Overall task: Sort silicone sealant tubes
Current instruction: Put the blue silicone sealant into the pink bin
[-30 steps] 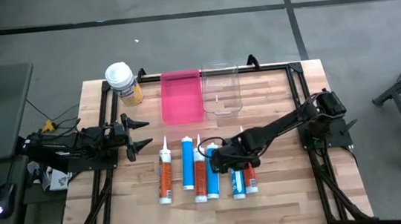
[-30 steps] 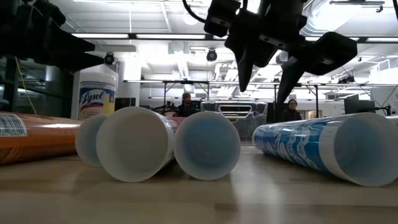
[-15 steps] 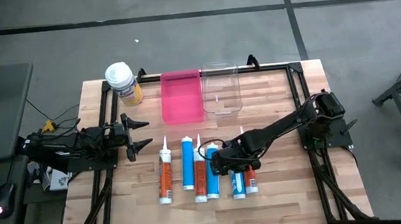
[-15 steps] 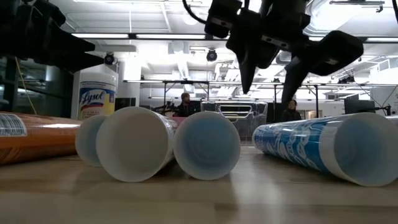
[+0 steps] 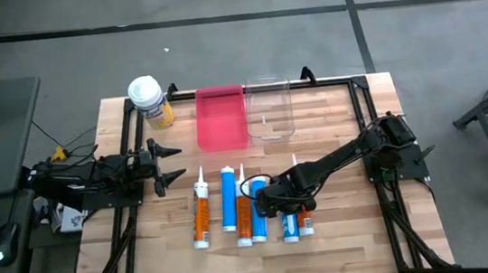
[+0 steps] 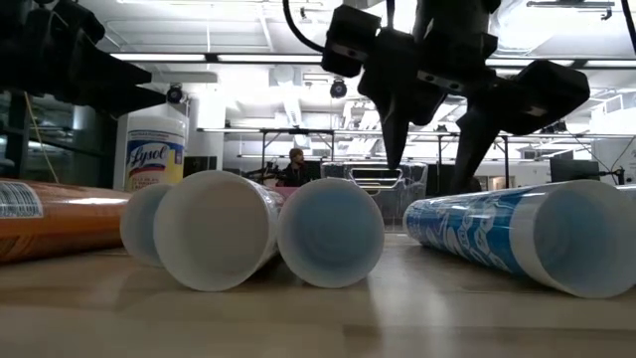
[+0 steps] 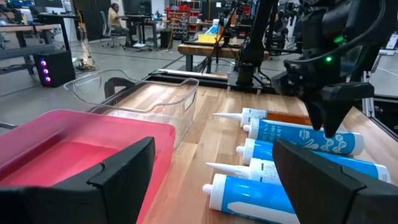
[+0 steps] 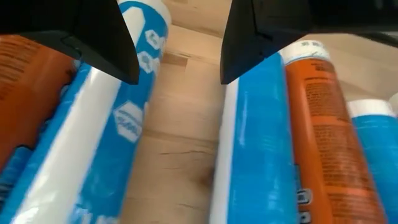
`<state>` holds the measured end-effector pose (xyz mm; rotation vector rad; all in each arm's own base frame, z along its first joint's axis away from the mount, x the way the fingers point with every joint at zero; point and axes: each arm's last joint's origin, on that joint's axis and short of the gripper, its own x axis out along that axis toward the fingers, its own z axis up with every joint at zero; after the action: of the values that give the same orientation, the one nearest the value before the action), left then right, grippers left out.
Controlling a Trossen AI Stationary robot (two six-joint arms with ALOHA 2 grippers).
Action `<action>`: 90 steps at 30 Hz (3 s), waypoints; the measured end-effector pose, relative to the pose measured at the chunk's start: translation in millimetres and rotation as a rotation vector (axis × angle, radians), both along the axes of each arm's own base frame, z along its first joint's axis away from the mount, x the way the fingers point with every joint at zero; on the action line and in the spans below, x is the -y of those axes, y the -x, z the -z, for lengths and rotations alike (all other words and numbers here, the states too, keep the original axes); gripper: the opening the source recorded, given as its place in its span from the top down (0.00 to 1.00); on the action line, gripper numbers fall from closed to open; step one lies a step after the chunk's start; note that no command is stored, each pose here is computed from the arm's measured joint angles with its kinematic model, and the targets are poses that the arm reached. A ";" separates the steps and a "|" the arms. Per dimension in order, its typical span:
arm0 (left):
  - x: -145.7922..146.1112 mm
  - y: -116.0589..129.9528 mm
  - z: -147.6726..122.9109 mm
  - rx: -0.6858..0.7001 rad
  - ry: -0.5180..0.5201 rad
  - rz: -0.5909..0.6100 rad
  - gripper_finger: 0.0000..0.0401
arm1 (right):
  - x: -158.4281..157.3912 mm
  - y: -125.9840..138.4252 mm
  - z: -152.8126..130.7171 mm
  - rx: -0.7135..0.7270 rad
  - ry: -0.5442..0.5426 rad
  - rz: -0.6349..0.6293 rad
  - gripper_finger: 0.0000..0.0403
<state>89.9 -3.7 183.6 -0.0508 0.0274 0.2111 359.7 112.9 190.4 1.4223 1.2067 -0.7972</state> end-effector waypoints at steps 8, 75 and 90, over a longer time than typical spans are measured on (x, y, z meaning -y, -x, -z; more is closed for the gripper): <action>0.0 0.0 0.0 0.000 0.000 0.000 0.20 | 1.5 5.2 1.6 -0.057 0.014 -0.001 0.45; 0.0 0.0 0.7 -0.008 -0.001 0.000 0.20 | 25.6 12.9 0.5 -0.110 0.246 -0.059 0.43; 0.0 0.1 0.7 -0.008 -0.001 0.000 0.20 | 27.7 13.3 5.2 -0.176 0.147 -0.001 0.25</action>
<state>89.9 -3.7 182.8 -0.0488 0.0348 0.2113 346.4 85.2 185.2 1.2521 1.2534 -1.0063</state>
